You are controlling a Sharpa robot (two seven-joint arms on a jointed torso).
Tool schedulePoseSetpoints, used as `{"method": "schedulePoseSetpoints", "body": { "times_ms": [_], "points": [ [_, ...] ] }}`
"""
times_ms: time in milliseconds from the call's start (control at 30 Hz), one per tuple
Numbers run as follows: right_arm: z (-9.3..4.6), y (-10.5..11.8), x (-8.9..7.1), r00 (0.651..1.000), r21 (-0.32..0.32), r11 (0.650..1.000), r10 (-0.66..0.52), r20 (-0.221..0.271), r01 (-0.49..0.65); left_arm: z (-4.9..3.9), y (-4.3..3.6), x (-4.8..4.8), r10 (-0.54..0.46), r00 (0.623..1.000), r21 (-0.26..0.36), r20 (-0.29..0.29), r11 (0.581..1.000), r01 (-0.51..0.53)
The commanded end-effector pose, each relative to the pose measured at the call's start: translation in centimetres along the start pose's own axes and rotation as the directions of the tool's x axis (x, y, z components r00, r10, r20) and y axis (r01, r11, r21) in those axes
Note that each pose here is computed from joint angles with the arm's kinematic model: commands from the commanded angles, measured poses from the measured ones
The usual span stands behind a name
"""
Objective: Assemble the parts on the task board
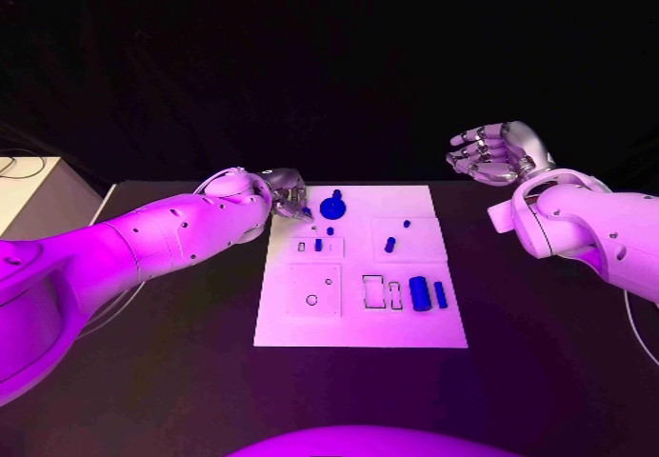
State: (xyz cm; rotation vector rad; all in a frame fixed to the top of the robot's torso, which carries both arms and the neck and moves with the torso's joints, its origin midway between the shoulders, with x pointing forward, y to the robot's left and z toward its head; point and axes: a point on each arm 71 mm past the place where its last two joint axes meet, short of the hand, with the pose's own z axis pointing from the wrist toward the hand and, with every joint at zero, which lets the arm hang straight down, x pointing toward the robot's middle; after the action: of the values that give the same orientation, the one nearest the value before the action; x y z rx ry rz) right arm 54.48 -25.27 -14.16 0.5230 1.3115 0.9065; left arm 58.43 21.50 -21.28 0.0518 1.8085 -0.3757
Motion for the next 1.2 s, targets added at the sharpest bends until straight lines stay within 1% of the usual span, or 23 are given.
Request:
{"method": "schedulePoseSetpoints", "body": {
  "times_ms": [33,633,1200],
  "points": [
    [-0.01,0.12,0.16,1.000,-0.010,1.000,0.002,-0.013,-0.002,0.07,-0.16,0.18,-0.003,1.000,0.000,-0.023,1.000,0.003],
    [-0.02,0.13,0.18,1.000,-0.010,1.000,0.002,-0.015,-0.002,0.15,-0.15,0.21,-0.017,1.000,0.004,-0.024,1.000,0.017],
    [-0.02,0.06,0.13,1.000,-0.008,1.000,0.002,-0.016,-0.002,-0.23,-0.08,0.19,-0.032,0.999,0.036,-0.033,0.999,0.033]
  ]
}}
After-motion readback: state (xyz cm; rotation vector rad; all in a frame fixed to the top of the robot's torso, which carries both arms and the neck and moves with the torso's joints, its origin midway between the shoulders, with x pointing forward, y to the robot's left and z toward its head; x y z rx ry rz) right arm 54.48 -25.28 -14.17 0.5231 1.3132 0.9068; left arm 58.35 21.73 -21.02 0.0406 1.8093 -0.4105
